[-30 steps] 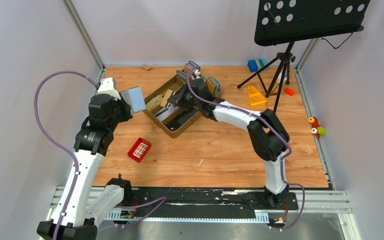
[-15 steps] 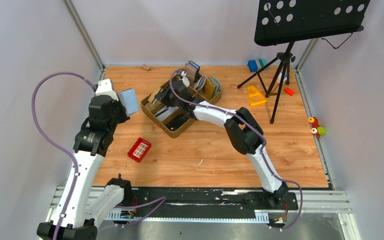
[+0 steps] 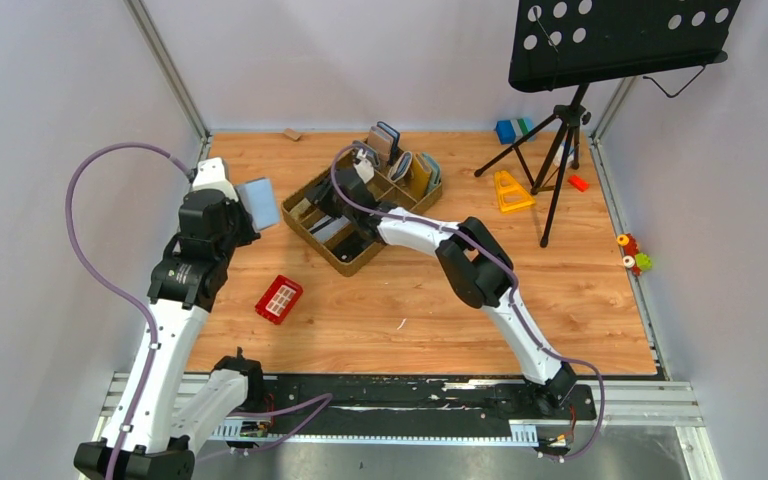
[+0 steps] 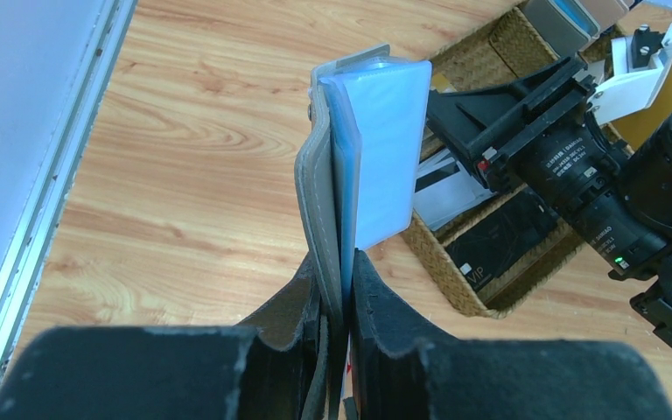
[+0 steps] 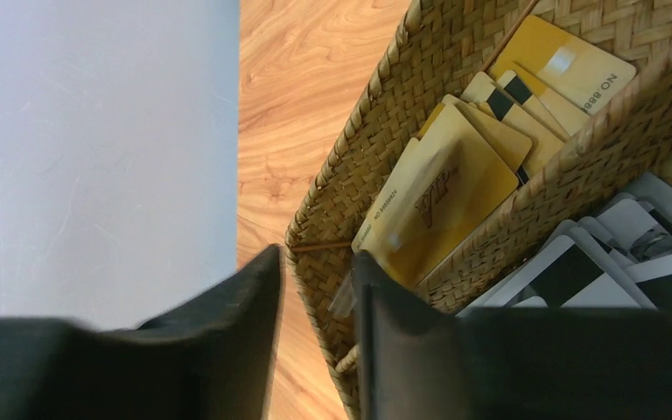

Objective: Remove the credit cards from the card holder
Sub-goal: Place the credit card in the storage box, then remove the credit card from the card holder.

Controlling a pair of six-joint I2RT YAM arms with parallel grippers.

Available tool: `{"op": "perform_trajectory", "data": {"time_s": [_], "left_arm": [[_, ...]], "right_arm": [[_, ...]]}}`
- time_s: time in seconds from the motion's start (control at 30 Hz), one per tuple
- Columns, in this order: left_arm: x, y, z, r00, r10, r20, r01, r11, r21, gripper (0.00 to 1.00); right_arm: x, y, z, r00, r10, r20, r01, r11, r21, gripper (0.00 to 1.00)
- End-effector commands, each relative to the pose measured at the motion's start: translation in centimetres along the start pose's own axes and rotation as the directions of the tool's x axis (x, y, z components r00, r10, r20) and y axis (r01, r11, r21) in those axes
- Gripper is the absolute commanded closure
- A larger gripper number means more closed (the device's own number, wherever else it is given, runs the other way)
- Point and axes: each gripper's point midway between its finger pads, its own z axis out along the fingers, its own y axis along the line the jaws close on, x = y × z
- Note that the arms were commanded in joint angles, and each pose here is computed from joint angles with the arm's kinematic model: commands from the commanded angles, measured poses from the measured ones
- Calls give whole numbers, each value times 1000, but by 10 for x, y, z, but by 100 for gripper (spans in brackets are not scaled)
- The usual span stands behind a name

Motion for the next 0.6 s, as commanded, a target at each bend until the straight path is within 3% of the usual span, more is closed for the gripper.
{"op": "perform_trajectory", "data": {"time_s": [0.0, 0.2, 0.4, 0.57], "left_arm": [[-12, 1, 1, 999, 8, 53, -8, 1000, -2, 100], [-11, -2, 0, 998, 6, 63, -7, 1000, 17, 100], [-18, -18, -10, 995, 3, 102, -16, 992, 126, 100], [-5, -52, -9, 999, 11, 48, -26, 951, 310, 100]], "right_arm": [[-17, 35, -4, 997, -32, 73, 38, 996, -83, 53], [-44, 70, -50, 974, -179, 139, 202, 963, -177, 2], [-70, 74, -113, 957, -238, 165, 272, 934, -232, 0], [-91, 35, -175, 944, -303, 133, 325, 923, -205, 0]]}}
